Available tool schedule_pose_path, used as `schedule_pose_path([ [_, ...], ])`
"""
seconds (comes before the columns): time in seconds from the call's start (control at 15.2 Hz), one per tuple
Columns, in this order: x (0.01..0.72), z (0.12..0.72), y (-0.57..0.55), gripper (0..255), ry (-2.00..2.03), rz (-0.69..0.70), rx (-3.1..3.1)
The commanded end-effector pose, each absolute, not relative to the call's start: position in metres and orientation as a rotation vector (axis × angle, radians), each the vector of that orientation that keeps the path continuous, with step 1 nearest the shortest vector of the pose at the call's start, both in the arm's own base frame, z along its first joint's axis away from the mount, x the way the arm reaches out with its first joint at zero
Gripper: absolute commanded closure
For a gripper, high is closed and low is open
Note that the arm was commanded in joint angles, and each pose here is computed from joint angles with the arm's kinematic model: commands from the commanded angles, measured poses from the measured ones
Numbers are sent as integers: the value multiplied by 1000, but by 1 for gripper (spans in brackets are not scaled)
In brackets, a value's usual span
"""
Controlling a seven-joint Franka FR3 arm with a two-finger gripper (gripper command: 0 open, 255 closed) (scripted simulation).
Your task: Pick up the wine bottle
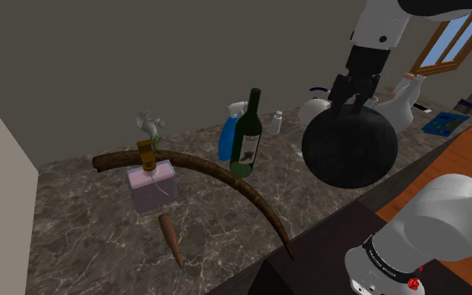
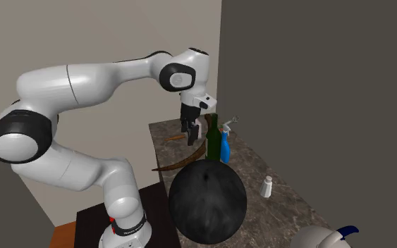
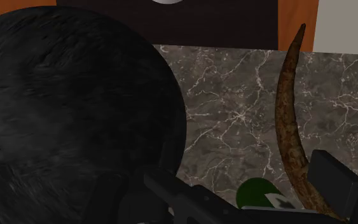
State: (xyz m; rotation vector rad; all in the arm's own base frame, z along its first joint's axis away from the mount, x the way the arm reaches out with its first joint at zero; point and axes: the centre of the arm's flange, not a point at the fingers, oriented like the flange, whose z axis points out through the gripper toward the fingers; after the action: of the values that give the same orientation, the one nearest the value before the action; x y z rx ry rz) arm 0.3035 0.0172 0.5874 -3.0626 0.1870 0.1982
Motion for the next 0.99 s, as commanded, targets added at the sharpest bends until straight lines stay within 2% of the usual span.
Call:
schedule_pose_path([
  [0.0,303,587,17,0,187,198,-3063],
  [0.92,436,593,122,0,242,-66,-3117],
])
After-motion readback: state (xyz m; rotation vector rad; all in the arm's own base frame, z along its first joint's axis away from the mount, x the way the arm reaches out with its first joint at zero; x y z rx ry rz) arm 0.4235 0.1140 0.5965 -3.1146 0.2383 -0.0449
